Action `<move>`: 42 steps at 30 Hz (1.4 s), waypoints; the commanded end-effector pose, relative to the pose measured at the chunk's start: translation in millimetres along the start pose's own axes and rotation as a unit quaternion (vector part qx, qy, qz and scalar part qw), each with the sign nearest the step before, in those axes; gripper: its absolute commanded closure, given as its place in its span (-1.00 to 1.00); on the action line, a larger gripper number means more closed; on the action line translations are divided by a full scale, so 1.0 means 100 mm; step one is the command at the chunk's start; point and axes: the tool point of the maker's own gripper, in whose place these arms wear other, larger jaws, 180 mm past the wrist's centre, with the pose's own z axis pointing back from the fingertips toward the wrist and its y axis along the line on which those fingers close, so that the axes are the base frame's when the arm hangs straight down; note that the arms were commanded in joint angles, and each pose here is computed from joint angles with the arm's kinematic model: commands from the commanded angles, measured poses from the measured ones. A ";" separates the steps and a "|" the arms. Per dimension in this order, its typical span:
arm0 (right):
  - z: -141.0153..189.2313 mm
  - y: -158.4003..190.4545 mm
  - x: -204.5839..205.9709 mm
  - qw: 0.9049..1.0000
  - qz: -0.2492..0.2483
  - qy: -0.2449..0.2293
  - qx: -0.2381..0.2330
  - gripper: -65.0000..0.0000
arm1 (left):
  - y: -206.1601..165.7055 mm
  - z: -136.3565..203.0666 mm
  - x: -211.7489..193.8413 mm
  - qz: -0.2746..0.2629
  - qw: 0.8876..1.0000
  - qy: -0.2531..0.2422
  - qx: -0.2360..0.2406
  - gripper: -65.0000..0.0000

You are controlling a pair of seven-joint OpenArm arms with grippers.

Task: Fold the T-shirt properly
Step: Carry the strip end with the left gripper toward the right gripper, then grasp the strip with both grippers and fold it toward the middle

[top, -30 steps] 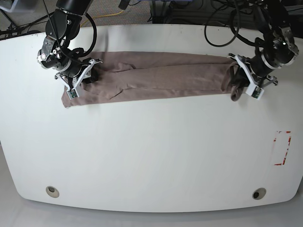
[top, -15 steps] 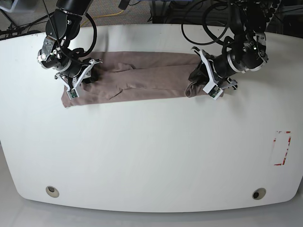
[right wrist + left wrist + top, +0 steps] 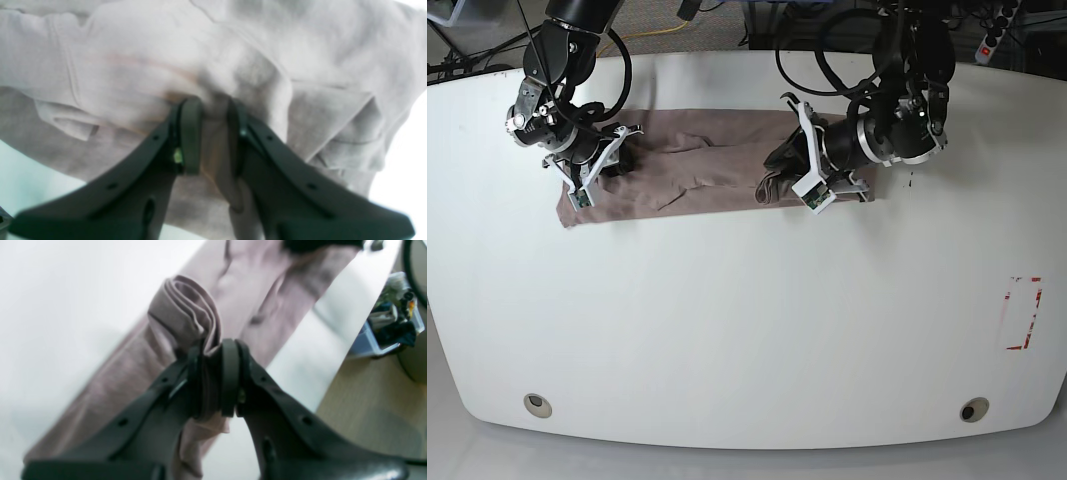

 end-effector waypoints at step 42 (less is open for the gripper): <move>0.52 -0.54 0.39 0.988 -0.103 -0.112 0.004 -0.77 | 0.62 0.47 -0.18 0.013 0.994 0.048 0.099 -0.25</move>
